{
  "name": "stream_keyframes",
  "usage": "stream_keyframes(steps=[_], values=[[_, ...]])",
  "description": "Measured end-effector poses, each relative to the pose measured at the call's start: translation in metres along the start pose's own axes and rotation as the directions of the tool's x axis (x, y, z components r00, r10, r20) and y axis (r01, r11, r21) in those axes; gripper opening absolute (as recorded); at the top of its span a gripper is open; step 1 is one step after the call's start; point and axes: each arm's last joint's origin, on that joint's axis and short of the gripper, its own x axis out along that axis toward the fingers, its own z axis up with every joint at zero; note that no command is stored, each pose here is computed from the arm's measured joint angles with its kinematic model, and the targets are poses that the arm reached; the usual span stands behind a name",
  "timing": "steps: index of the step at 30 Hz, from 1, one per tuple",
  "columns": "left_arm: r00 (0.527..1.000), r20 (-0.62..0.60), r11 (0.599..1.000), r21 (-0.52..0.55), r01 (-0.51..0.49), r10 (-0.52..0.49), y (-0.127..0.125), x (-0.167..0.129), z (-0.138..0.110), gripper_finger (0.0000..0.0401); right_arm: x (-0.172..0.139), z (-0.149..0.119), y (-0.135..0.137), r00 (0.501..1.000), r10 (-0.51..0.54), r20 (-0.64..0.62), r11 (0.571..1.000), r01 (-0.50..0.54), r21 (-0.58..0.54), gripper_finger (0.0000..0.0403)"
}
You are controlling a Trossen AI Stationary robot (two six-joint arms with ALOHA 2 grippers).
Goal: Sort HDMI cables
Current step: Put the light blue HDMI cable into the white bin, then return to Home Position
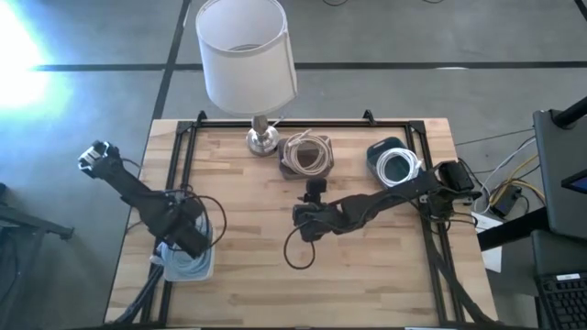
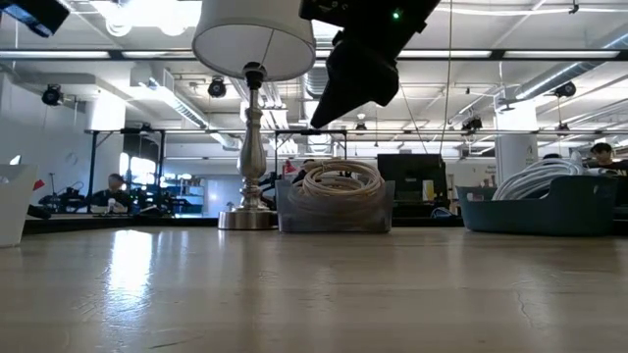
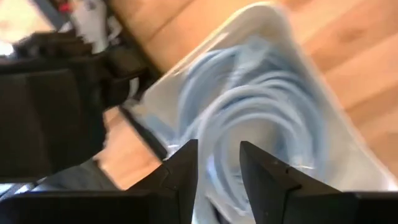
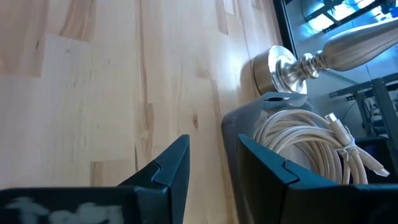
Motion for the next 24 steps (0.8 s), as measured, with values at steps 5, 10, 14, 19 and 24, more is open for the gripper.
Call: stream_keyframes(steps=[5, 10, 14, 19, 24], values=[[0.999, 0.012, 0.998, 0.041, 0.047, -0.048, -0.003, -0.007, 0.0, 0.0121, -0.001, 0.0, 0.002, 1.0, 0.003, 0.0, 1.0, -0.003, 0.001, 0.0131], [0.991, 0.126, 0.996, 0.081, 0.039, -0.049, -0.003, -0.007, 0.003, 0.0121, -0.007, -0.001, 0.004, 1.0, 0.01, -0.006, 1.0, -0.01, -0.006, 0.013], [0.918, 0.388, 0.99, 0.136, 0.035, -0.086, -0.004, -0.018, 0.011, 0.0121, -0.025, 0.003, -0.003, 0.999, 0.024, 0.038, 0.999, -0.025, 0.022, 0.0126], [0.803, 0.571, 0.977, 0.203, 0.066, -0.173, -0.002, -0.052, 0.016, 0.0121, -0.06, 0.007, -0.029, 0.987, 0.118, 0.106, 0.99, -0.125, 0.066, 0.0129], [0.613, 0.752, 0.962, 0.267, 0.051, -0.242, 0.009, -0.089, 0.02, 0.0121, -0.104, 0.0, -0.065, 0.979, 0.116, 0.168, 0.974, -0.145, 0.175, 0.0133]])
